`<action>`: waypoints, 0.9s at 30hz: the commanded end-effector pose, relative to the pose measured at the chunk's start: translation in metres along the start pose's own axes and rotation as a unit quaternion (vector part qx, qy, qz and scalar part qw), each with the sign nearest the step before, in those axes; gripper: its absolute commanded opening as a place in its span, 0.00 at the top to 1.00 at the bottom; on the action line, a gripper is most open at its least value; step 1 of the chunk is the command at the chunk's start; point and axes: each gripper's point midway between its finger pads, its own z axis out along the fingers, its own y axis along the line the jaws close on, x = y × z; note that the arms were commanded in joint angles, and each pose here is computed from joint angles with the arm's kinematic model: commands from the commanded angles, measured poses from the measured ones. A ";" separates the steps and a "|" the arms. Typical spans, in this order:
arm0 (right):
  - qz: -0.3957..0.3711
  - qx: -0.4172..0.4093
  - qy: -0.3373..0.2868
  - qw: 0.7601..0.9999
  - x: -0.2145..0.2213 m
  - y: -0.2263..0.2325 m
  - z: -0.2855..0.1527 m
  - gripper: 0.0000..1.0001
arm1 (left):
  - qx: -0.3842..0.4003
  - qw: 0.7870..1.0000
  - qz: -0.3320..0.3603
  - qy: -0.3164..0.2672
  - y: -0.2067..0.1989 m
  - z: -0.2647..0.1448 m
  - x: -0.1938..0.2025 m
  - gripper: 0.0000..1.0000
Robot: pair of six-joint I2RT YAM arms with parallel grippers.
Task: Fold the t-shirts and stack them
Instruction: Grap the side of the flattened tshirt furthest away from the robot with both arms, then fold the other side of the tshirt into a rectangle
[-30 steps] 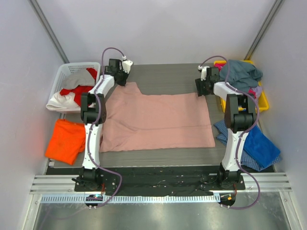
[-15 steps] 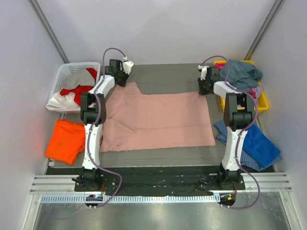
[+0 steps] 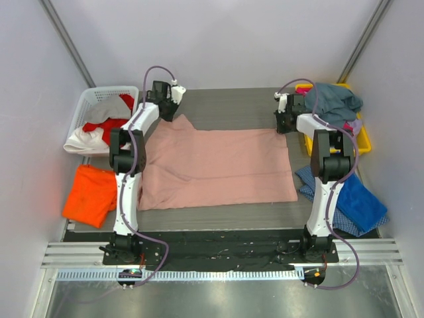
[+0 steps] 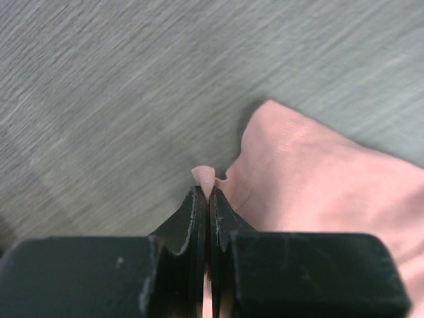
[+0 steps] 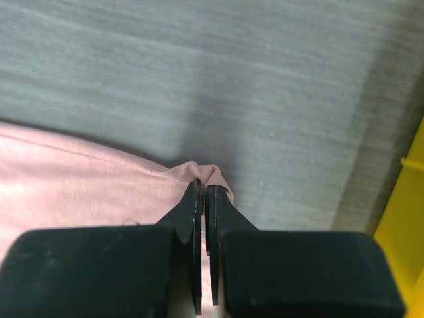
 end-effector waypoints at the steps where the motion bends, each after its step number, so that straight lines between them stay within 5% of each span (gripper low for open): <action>1: -0.006 0.013 -0.023 1.000 -0.020 -0.007 -0.041 0.99 | -0.014 0.999 0.025 -0.029 -0.007 -0.058 -0.043 1.00; 27: -0.022 -0.021 -0.031 0.999 0.005 0.016 -0.122 0.99 | -0.004 0.998 0.055 -0.025 -0.044 -0.169 -0.016 1.00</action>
